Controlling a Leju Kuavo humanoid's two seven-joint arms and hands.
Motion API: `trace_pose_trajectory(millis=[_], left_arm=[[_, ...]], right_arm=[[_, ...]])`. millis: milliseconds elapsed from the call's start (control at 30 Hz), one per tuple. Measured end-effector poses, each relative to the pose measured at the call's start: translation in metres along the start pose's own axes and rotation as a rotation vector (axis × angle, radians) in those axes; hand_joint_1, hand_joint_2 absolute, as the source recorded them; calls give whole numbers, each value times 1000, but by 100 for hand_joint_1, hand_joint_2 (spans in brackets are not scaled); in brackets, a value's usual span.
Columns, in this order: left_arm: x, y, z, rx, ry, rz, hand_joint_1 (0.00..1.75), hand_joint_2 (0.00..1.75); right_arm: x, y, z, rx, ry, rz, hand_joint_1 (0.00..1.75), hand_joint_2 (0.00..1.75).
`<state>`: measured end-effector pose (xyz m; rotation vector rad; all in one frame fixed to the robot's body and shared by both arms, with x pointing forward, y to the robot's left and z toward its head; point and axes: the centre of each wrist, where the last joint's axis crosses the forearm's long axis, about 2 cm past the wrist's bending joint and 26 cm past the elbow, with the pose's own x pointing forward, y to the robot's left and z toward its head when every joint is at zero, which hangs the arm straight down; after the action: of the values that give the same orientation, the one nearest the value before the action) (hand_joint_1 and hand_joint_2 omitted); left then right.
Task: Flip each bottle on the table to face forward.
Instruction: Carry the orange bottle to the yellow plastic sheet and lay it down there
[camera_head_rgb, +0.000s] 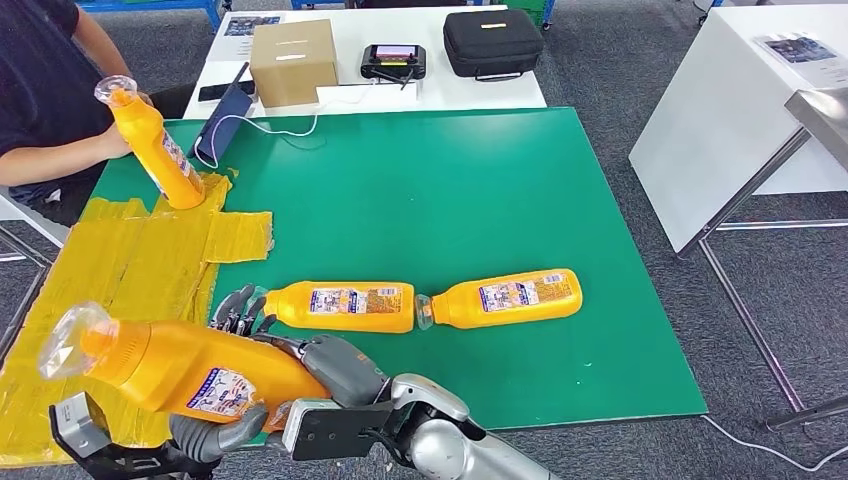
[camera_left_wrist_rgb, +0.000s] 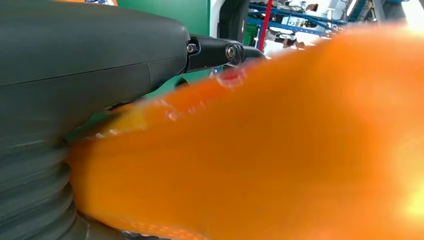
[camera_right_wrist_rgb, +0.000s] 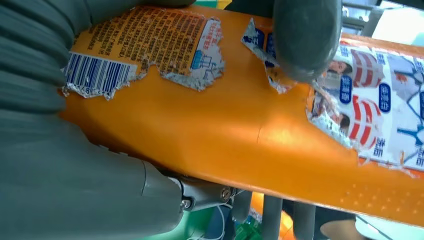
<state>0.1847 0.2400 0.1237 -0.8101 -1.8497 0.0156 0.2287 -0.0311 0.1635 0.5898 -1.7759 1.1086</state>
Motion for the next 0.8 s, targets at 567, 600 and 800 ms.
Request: trace_pose_trajectory(millis=[567, 600, 800], left_arm=[[-2, 4, 1, 5, 0, 11, 175, 175], [-2, 4, 1, 7, 0, 11, 175, 175], [-2, 4, 2, 12, 0, 12, 175, 175]], right_arm=[[-2, 1, -9, 74, 17, 34, 175, 175], [-3, 1, -9, 74, 20, 33, 175, 175], [-5, 1, -9, 76, 33, 34, 175, 175]])
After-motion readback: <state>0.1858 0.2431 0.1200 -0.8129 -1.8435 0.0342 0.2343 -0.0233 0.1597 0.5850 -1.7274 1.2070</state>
